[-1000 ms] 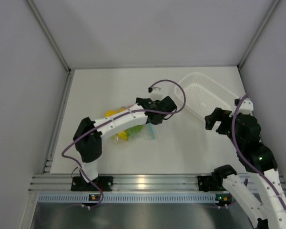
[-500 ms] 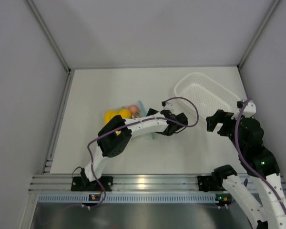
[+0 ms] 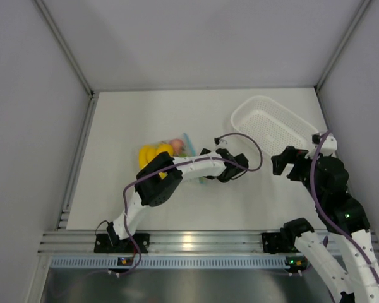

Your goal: Open the zip-top bag and remove the fake food

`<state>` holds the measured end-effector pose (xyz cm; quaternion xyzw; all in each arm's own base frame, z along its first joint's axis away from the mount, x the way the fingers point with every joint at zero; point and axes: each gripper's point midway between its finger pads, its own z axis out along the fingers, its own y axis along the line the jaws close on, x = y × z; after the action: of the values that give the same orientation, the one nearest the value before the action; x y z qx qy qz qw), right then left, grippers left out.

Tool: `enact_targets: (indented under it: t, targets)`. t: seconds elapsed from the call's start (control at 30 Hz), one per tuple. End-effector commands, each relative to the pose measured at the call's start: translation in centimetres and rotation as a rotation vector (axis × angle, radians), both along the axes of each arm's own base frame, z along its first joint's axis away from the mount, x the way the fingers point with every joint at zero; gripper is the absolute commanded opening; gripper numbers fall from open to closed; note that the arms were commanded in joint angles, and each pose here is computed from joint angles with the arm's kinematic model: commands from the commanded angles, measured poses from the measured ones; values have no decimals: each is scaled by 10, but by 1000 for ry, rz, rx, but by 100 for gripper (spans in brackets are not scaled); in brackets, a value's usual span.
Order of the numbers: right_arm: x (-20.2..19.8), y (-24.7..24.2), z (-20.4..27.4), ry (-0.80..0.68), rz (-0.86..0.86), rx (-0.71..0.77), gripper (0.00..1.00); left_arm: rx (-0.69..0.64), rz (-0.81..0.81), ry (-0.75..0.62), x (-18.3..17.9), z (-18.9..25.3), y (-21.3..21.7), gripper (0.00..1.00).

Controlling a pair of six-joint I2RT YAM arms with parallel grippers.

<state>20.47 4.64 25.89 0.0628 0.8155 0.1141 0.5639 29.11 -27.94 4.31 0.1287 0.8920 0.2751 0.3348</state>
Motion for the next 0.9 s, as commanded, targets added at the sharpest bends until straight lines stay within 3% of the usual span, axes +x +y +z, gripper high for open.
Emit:
enact_targets:
  t: [0.0, 0.1, 0.23, 0.27, 0.37, 0.6, 0.87]
  targets:
    - [4, 1, 9, -42, 7, 10, 99, -3, 21, -34, 6, 14, 6, 47]
    - [4, 3, 7, -41, 13, 15, 99, -13, 29, -38, 7, 16, 8, 42]
    - [5, 3, 6, -36, 14, 16, 99, -10, 39, -37, 7, 17, 14, 26]
    - [5, 4, 5, -36, 17, 17, 99, -11, 39, -37, 7, 17, 14, 12]
    - [5, 5, 5, -35, 22, 17, 99, -31, 54, -51, 7, 23, 16, 0]
    - [9, 38, 2, -46, 197, 69, 100, -207, 103, -171, 14, 80, 13, 0]
    - [-2, 113, 16, -135, 631, 217, 99, -507, 176, -389, 23, 186, 13, 0]
